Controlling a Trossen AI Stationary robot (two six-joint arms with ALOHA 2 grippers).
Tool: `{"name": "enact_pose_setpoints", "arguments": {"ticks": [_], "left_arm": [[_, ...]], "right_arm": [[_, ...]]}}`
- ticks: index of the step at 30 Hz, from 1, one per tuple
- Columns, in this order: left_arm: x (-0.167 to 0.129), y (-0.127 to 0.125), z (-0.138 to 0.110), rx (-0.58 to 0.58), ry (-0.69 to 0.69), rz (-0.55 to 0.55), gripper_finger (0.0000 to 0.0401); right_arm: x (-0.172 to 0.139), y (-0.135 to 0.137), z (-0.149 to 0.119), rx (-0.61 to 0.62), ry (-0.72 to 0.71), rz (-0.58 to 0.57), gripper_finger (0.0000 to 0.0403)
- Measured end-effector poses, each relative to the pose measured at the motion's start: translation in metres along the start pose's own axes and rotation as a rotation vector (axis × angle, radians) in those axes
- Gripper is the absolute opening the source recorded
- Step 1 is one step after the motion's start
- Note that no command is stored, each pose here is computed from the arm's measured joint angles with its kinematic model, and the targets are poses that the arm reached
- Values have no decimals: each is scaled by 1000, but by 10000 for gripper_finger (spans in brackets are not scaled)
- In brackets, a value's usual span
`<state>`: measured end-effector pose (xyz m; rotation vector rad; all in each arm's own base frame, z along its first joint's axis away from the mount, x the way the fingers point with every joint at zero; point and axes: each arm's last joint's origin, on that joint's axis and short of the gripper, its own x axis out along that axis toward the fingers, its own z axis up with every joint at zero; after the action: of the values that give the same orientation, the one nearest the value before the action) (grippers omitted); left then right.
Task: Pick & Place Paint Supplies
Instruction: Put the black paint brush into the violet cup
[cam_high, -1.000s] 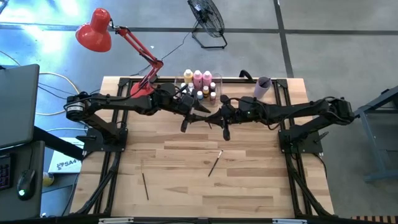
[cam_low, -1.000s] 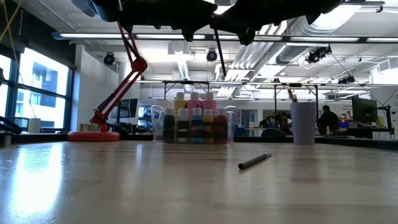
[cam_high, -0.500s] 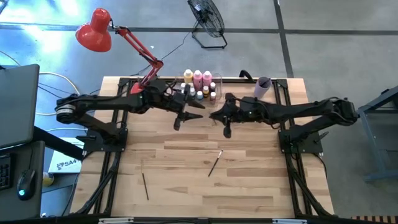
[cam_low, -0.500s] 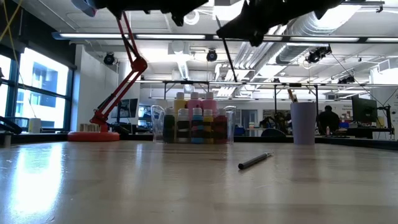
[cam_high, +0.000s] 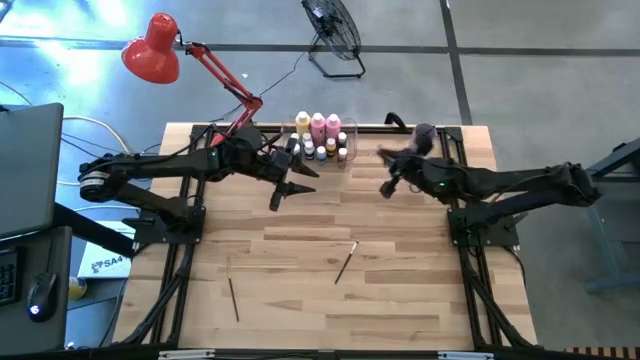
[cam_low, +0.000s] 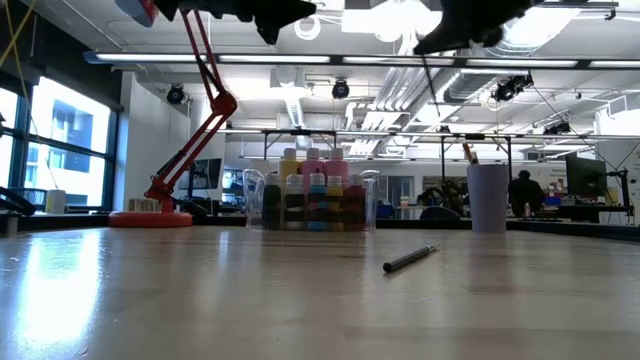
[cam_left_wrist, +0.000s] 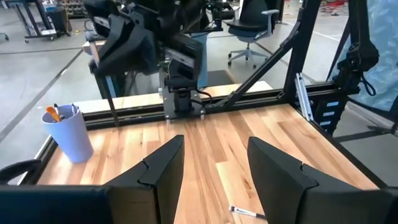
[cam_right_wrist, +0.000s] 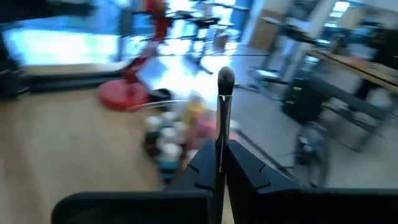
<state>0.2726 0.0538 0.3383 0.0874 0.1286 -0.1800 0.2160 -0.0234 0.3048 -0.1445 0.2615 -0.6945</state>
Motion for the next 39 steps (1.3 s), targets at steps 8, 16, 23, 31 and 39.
{"name": "enact_pose_setpoints", "arguments": {"ticks": [8,16,23,31,39], "left_arm": [[0,0,1,27,-7,12,175],[1,0,0,28,-4,11,175],[1,0,-1,24,4,9,175],[1,0,-3,14,26,6,175],[1,0,-4,8,40,3,175]], "right_arm": [[-37,-36,-25,171,-114,-329,8],[-33,-53,-53,258,-162,-655,8],[-18,-72,-60,262,-147,-795,8],[5,-87,-71,299,-139,-827,8],[28,-94,-83,270,-93,-881,8]]}}
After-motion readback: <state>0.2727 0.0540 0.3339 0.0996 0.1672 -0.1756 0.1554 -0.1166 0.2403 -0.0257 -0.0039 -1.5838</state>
